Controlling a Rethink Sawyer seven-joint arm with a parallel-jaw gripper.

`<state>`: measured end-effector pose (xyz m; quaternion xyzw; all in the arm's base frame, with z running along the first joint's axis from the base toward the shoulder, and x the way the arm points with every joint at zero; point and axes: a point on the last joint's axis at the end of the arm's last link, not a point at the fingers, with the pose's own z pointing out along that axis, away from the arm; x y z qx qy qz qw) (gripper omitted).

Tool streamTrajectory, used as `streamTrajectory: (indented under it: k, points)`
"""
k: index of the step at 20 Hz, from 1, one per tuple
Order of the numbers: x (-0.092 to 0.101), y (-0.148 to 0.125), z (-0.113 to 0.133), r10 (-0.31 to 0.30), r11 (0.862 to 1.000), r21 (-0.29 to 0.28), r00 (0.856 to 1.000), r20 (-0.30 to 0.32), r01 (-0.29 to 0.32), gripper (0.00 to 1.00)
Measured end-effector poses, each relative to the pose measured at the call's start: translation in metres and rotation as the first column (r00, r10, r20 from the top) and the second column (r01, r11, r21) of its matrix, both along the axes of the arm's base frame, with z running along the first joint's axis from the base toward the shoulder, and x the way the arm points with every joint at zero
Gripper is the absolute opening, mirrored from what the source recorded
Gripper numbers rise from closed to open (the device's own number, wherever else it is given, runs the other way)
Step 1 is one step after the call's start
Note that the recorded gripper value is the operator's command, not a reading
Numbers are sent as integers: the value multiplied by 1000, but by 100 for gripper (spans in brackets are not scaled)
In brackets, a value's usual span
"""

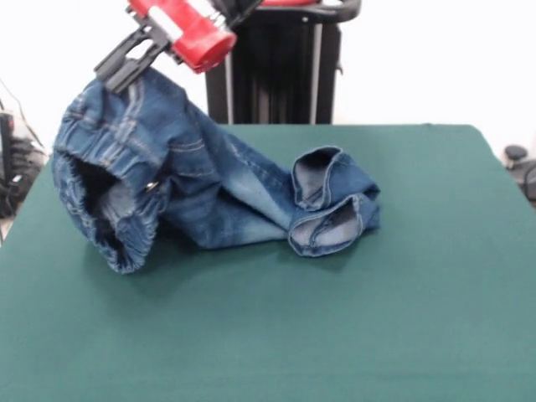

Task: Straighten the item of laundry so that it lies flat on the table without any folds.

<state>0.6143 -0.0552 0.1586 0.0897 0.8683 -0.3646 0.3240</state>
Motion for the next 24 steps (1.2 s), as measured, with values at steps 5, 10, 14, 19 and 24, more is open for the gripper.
streamTrajectory:
  k: [5,10,14,19,24]
  points:
    - [0,4,5,8,1000,-12,1000,1,-8,0]
    - [-4,-13,5,-10,1000,-25,1000,-8,10,0]
    - [-7,-34,0,-12,999,-35,1000,-9,12,0]
    - [-12,-57,-9,-6,999,-31,1000,-1,6,0]
    - [-29,-81,-34,-44,998,52,998,-36,45,0]
